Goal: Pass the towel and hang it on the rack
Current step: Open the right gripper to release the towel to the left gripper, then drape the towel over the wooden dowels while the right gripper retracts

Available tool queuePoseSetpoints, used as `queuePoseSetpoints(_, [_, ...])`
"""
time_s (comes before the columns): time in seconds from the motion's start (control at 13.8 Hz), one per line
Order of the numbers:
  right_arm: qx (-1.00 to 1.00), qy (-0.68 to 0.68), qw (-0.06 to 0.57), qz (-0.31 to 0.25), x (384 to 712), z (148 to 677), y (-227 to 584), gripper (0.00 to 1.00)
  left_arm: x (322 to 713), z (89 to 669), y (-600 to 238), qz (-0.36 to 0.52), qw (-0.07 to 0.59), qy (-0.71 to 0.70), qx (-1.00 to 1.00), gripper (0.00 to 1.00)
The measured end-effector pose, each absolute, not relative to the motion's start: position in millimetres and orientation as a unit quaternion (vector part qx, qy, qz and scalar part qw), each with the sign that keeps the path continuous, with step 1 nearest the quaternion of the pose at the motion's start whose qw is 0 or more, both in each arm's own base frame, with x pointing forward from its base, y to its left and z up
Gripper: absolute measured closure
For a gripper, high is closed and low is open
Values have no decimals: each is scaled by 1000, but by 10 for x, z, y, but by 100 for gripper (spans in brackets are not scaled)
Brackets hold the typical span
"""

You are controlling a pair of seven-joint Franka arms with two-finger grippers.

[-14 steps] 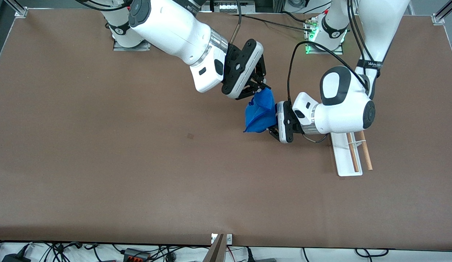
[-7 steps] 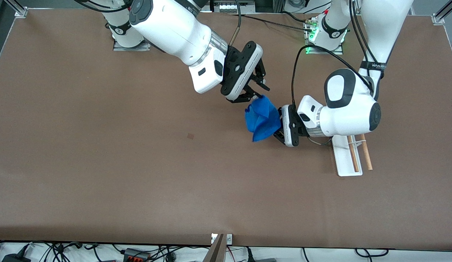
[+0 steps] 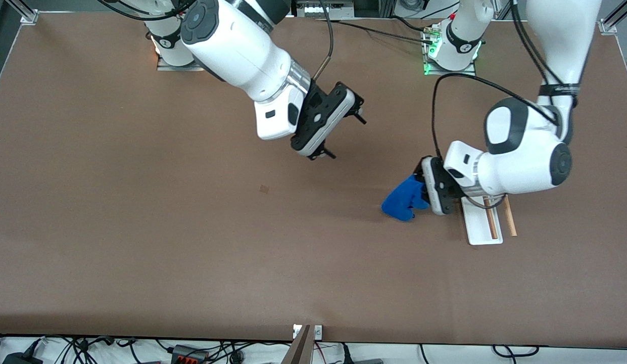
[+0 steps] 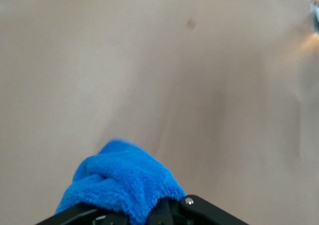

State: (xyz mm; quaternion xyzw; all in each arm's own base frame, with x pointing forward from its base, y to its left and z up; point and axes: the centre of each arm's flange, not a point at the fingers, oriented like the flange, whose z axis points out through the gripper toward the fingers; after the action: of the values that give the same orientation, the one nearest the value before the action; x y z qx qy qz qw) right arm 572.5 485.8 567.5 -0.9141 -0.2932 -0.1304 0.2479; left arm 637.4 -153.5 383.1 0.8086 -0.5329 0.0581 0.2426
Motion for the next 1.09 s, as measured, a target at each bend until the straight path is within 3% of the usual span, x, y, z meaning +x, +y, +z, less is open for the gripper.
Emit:
queuePoseSetpoints(0.58, [-993,-113,41,4,6667,5037,2662,0,6442,3692,-126,-14,186,-411,892,97])
queuePoseSetpoints(0.8, [-999,-20,-5,46,6816,4638,1994,0,6433,3672,244,-19,172,-396,902,97])
queuePoseSetpoints(1.09, [-998,21,-17,50,6883,4625,1611,0,6413,3509,641,-20,173,-404,898,97])
